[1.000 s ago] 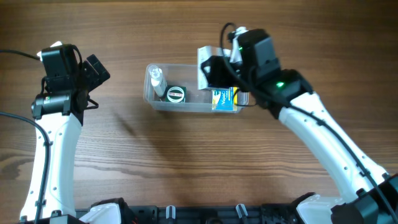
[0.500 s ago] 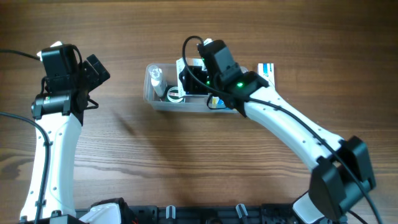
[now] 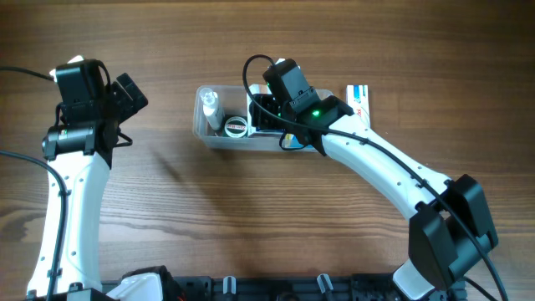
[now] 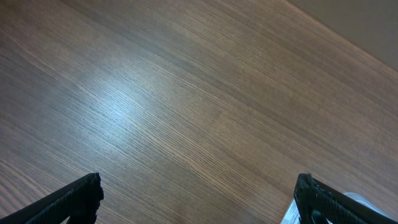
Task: Pack container
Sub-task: 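Lower the Hansaplast box beside the VapoDrops box and release, then move the right gripper to the white Panadol box and grasp it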
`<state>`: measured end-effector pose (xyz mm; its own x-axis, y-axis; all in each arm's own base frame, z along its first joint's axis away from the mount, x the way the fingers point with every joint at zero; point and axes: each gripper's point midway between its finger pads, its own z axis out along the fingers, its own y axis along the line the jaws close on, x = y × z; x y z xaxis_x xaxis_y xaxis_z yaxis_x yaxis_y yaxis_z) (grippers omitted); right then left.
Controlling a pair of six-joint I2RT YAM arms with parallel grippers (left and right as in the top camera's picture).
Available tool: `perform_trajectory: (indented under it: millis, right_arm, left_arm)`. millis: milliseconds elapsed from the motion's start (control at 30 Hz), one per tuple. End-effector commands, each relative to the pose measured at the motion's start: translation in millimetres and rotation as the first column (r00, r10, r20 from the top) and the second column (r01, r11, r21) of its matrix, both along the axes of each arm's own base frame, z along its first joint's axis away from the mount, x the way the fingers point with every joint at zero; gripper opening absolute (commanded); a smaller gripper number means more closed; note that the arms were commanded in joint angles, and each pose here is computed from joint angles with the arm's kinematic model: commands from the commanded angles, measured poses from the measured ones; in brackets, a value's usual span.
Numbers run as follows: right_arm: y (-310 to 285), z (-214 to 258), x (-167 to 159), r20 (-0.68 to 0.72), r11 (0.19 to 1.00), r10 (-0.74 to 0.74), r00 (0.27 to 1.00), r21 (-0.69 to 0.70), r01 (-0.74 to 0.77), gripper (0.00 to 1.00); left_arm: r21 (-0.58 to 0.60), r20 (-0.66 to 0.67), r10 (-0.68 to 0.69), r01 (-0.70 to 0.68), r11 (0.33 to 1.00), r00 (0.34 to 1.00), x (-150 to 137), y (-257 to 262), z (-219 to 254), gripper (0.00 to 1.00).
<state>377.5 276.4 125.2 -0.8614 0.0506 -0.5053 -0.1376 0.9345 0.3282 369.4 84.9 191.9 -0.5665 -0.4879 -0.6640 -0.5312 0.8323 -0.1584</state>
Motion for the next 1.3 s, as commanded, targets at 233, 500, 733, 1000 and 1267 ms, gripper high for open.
perform_trajectory:
  millis: [233,500,733,1000,1267]
  right_arm:
    - [-6.7,-15.6,-4.2,-0.050,0.998,-0.052,0.997,-0.033,0.050,0.72]
    - [-6.8,-37.3,-4.8,-0.087,0.997,-0.053,0.995,-0.063,0.048,0.72]
    - [-6.6,-50.2,-4.1,-0.105,0.996,-0.055,0.993,-0.078,0.046,0.73]
    - [-6.4,-49.9,-4.1,-0.104,0.996,-0.051,0.993,-0.079,0.043,0.97]
    - [-8.7,-25.3,-1.8,-0.054,0.998,-0.033,0.998,-0.059,0.030,0.96]
  left_arm:
    - [0.001,0.026,0.005,-0.005,1.000,1.000,1.7,1.8,9.3,1.00]
    - [0.002,0.026,0.005,-0.005,1.000,1.000,1.7,1.8,9.3,1.00]
    - [0.002,0.026,0.005,-0.005,1.000,1.000,1.7,1.8,9.4,1.00]
    - [0.001,0.026,0.005,-0.005,1.000,1.000,1.7,1.8,9.3,1.00]
    - [0.002,0.026,0.005,-0.005,1.000,1.000,1.7,1.8,9.3,1.00]
